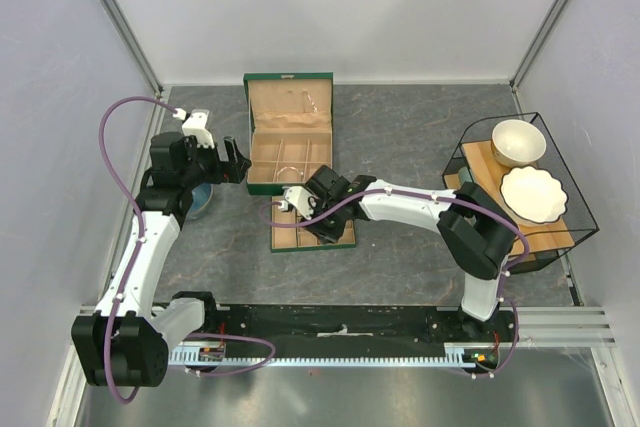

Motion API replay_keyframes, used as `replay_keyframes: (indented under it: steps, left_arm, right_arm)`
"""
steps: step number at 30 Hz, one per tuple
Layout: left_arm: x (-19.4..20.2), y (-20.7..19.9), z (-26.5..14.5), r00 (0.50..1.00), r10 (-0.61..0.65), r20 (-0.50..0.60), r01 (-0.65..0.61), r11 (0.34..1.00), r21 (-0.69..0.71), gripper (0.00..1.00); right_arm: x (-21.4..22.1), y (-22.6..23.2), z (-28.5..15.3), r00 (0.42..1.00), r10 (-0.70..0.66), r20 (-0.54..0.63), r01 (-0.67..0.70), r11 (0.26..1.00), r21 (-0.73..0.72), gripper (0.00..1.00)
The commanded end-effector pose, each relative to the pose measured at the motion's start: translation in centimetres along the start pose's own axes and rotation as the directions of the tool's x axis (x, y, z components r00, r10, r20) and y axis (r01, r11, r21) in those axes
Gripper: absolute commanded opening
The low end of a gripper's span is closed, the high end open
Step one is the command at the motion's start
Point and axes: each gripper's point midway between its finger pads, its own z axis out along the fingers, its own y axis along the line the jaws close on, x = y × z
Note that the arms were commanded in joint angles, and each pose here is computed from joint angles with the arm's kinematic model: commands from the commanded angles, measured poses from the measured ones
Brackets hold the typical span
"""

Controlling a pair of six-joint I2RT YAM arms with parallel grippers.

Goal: Organize the mixed jewelry

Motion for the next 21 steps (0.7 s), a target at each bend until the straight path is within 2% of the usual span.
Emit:
replay_keyframes:
  steps: [1,9,14,19,21]
  left_arm:
    - [-1.5,-0.4,-0.3,0.999,-0.005,0.043,0.005,1.0,0.017,0.96]
    - [-1.1,-0.9,-0.3,0.999,0.006,0.035,-0.008,0.999,0.049,0.97]
    - [-0.4,-1.5,-0.4,1.0,0.028,0.009,-0.029,0.995,0.091,0.99]
    - [2.5,-1.3,-0.1,0.995,0.016,-0.093,-0.007,0.995,0.097,0.99]
    - [4.3,-1.4,-0.2,0.988,-0.002,-0.155,0.018,0.995,0.101,0.94]
  right_arm:
    - [-2.6,-0.4,-0.8,0.997,-0.027,0.067,0.025,0.999,0.028,0.34]
    - [-3.7,-1.0,-4.0,0.995,-0.043,0.093,0.034,0.995,0.094,0.37]
    - [-4.1,-1.4,-6.2,0.993,-0.031,0.112,0.015,0.99,0.142,0.45]
    - [-3.6,-2.7,-8.0,0.993,-0.016,0.114,-0.011,0.972,0.235,0.51]
    - [-3.2,-3.8,-8.5,0.995,-0.005,0.102,-0.024,0.958,0.286,0.52]
